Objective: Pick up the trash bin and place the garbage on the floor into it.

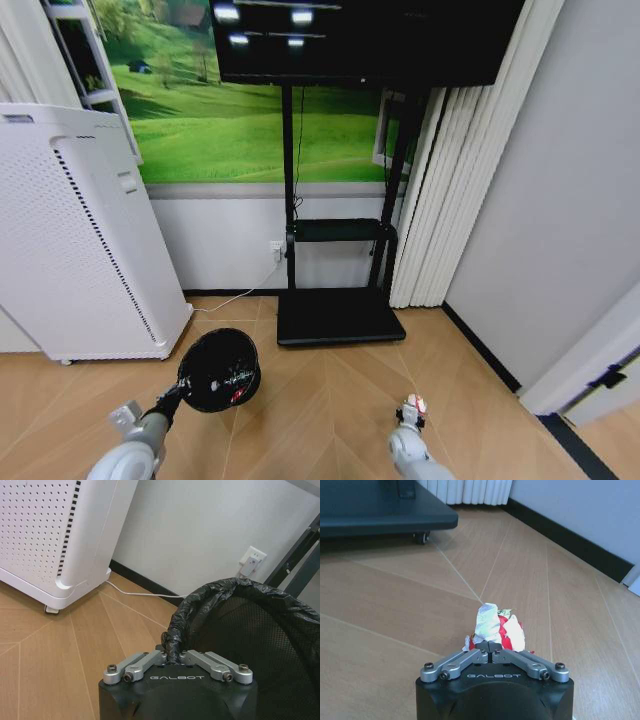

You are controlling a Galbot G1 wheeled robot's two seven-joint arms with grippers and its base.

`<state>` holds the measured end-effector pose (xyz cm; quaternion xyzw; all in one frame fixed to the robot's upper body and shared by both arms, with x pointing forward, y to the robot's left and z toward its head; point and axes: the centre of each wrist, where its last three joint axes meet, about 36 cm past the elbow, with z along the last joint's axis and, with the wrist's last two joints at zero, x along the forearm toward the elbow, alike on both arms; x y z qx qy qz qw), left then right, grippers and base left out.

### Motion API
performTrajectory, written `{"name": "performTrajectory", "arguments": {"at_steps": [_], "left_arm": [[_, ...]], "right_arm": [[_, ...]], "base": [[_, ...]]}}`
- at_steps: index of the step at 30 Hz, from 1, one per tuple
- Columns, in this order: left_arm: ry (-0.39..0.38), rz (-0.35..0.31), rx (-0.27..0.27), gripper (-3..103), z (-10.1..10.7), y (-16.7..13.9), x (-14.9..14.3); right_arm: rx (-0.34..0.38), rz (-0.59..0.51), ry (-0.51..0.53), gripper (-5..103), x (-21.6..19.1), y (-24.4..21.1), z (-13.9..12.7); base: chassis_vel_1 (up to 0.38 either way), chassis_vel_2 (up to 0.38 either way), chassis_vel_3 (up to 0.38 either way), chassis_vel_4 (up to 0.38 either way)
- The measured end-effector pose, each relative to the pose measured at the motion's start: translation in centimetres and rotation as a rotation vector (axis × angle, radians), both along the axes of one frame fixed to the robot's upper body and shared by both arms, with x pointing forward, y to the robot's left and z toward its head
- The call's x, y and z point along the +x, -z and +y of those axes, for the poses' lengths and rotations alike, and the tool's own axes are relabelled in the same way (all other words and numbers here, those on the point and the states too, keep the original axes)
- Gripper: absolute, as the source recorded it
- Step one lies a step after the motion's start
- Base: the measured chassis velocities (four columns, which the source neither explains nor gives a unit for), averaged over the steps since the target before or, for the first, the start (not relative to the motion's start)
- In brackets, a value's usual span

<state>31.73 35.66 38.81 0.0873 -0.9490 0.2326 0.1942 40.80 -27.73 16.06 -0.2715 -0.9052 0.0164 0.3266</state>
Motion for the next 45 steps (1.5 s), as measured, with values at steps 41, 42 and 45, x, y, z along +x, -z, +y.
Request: {"name": "performTrajectory", "arguments": {"at_steps": [41, 42, 45], "left_arm": [[0.651, -0.126, 0.259, 4, -3.8, 6.3, 8.8], [0.651, -0.126, 0.259, 4, -3.8, 6.3, 8.8], [0.727, -0.139, 0.272, 4, -6.4, 8.1, 9.7]], "right_arm": [[0.160, -0.479, -0.903, 0, -21.7, -18.2, 7.5], [0.160, -0.479, -0.903, 0, -21.7, -18.2, 7.5], [0.131, -0.481, -0.951, 0, -21.6, -16.2, 7.8]], "base": [[0.000, 0.000, 0.000, 0.000], [0.000, 0.000, 0.000, 0.000], [0.000, 0.000, 0.000, 0.000]]}}
